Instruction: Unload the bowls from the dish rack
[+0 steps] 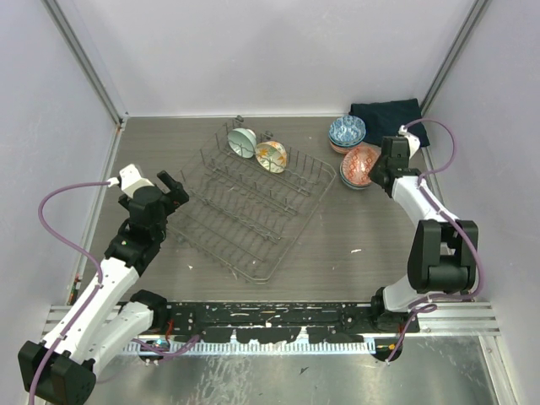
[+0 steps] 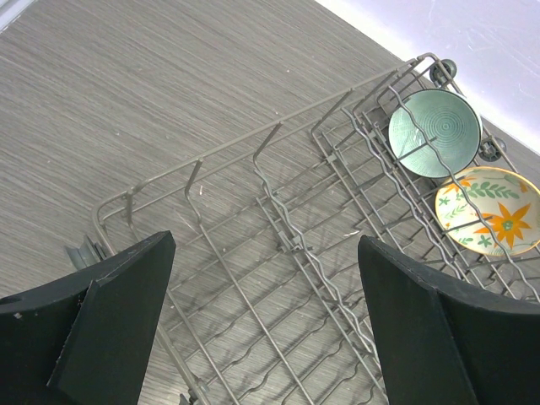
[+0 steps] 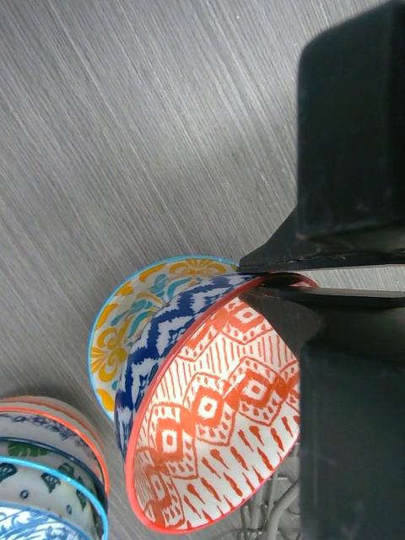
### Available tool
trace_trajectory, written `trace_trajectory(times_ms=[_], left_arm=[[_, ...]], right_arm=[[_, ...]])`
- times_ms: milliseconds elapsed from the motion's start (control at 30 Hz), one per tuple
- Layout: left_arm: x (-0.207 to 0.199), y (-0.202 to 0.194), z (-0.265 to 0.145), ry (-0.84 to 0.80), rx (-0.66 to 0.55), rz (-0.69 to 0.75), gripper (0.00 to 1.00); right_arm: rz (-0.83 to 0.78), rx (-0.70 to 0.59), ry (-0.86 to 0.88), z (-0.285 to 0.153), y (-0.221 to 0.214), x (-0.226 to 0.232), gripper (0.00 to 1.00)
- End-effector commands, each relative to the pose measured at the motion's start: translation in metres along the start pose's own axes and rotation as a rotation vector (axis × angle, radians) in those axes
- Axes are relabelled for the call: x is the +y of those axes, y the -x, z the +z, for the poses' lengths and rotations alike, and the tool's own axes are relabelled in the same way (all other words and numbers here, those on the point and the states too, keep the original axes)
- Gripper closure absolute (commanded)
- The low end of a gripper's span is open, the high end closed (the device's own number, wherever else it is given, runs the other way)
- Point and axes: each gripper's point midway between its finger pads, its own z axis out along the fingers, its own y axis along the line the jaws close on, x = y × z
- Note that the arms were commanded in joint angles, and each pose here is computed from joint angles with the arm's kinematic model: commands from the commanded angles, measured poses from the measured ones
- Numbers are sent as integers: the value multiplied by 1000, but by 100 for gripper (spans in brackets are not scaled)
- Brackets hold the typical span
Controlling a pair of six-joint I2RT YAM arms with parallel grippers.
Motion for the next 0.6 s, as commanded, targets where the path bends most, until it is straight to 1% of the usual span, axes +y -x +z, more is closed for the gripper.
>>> trace_trajectory(times_ms=[0,300,567], left_arm=[[-5,10,-1,-18,-38,-22,2],[-5,10,0,-17,-38,-21,2],[-5,10,0,-16,-39,-22,2]], right_arm=[[47,-68,82,3,26,21,99],[50,-53,82,10,25,20,99],[57,-28,100,18,24,23,91]])
